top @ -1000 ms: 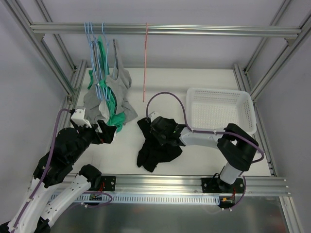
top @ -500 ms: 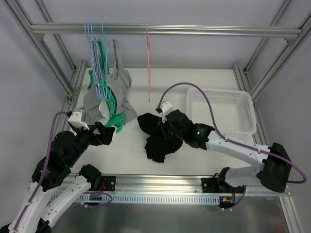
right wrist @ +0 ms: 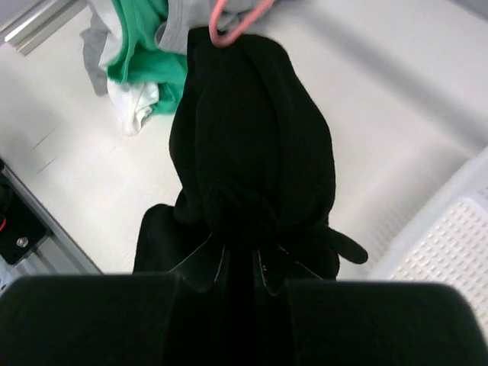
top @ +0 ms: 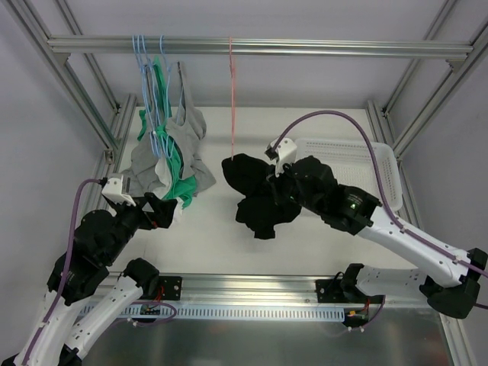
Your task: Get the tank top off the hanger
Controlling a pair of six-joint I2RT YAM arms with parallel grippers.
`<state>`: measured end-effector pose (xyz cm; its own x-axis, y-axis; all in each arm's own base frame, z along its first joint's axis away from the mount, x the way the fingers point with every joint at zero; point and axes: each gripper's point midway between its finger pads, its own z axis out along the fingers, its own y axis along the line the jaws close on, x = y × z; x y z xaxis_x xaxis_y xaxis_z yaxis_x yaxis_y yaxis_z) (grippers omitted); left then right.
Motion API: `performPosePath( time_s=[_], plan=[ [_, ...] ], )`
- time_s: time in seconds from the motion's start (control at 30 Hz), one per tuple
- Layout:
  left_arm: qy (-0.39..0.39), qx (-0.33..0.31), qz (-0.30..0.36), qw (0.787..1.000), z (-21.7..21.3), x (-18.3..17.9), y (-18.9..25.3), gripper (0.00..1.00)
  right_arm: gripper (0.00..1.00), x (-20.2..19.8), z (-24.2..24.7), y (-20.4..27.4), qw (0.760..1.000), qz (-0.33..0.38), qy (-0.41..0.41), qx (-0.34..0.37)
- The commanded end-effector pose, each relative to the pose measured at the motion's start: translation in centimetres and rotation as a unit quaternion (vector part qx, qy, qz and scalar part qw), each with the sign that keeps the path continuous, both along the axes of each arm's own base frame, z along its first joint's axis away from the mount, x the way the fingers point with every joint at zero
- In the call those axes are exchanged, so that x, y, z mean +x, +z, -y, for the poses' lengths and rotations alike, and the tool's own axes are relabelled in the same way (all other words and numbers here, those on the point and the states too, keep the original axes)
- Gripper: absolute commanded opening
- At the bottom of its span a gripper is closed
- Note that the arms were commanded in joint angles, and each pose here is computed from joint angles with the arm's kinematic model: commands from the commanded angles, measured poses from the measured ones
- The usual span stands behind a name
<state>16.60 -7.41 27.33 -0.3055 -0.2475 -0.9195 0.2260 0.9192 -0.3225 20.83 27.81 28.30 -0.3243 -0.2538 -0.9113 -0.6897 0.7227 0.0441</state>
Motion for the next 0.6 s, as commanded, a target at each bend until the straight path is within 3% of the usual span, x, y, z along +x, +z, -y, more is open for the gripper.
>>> performPosePath(
  time_s=[0.0, 0.2, 0.4, 0.57],
  plan=[
    [0.020, -0.012, 0.008, 1.000, -0.5, 0.2, 0.4, 0.99, 0.00, 1.6, 2.2, 4.5, 0.998, 0.052, -0.039, 0.003],
    [0.021, -0.015, 0.012, 1.000, -0.6, 0.1, 0.5, 0.99, 0.00, 5.8, 6.7, 7.3, 0.990, 0.057, -0.130, 0.003],
    [0.019, -0.016, 0.014, 1.000, -0.6, 0.0, 0.5, 0.99, 0.00, 10.3, 11.7, 6.5, 0.975, 0.035, -0.218, -0.010],
    [0.019, -0.014, 0.013, 1.000, -0.6, 0.1, 0.5, 0.99, 0.00, 11.4, 14.6, 5.5, 0.967, 0.022, -0.253, -0.013]
  ],
)
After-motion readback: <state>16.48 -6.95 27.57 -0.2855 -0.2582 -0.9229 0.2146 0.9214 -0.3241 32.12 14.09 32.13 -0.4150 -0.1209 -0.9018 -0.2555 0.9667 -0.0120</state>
